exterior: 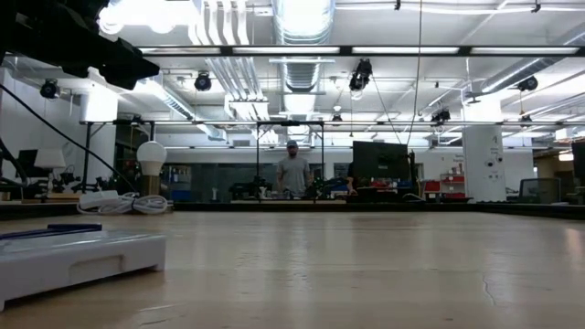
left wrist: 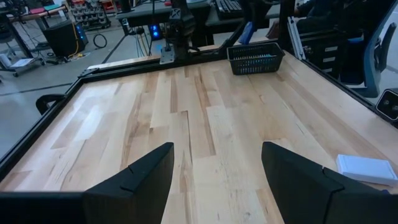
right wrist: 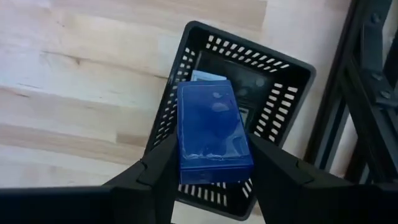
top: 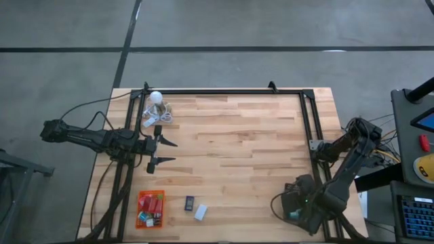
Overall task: Pick & Place Office items
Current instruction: Put the top blue digital clock into the black bin
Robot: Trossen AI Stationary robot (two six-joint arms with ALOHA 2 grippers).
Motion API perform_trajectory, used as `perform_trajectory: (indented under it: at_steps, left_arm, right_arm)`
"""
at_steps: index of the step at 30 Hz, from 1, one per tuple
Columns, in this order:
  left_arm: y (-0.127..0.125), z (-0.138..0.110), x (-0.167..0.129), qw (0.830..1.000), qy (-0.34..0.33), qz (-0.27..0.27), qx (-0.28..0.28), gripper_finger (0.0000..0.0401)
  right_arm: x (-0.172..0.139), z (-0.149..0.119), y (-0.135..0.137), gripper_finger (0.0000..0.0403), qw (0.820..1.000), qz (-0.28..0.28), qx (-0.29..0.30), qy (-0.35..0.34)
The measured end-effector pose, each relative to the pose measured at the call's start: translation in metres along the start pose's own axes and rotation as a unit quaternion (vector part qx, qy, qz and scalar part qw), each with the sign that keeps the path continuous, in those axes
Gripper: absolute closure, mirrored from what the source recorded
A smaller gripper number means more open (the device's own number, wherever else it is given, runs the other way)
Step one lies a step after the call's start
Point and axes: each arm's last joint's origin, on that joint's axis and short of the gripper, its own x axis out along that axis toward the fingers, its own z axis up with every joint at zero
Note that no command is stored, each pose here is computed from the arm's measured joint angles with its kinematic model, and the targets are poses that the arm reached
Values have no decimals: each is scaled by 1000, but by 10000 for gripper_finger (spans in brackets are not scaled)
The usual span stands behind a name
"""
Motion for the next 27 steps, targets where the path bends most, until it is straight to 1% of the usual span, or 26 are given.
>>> perform_trajectory:
  at_steps: [5,13,21,27]
  left_arm:
    - [0,0,0,1000,0,0,0,153]
    - [0,0,0,1000,0,0,0,153]
    - [0,0,0,1000,0,0,0,153]
    - [0,0,0,1000,0,0,0,153]
  right_arm:
    - [13,-10,0,241,1000,0,-11,-6]
    - [45,-30,2,241,997,-46,-33,-55]
    - [71,-40,7,240,992,-77,-38,-92]
    - [76,-42,8,214,991,-81,-42,-102]
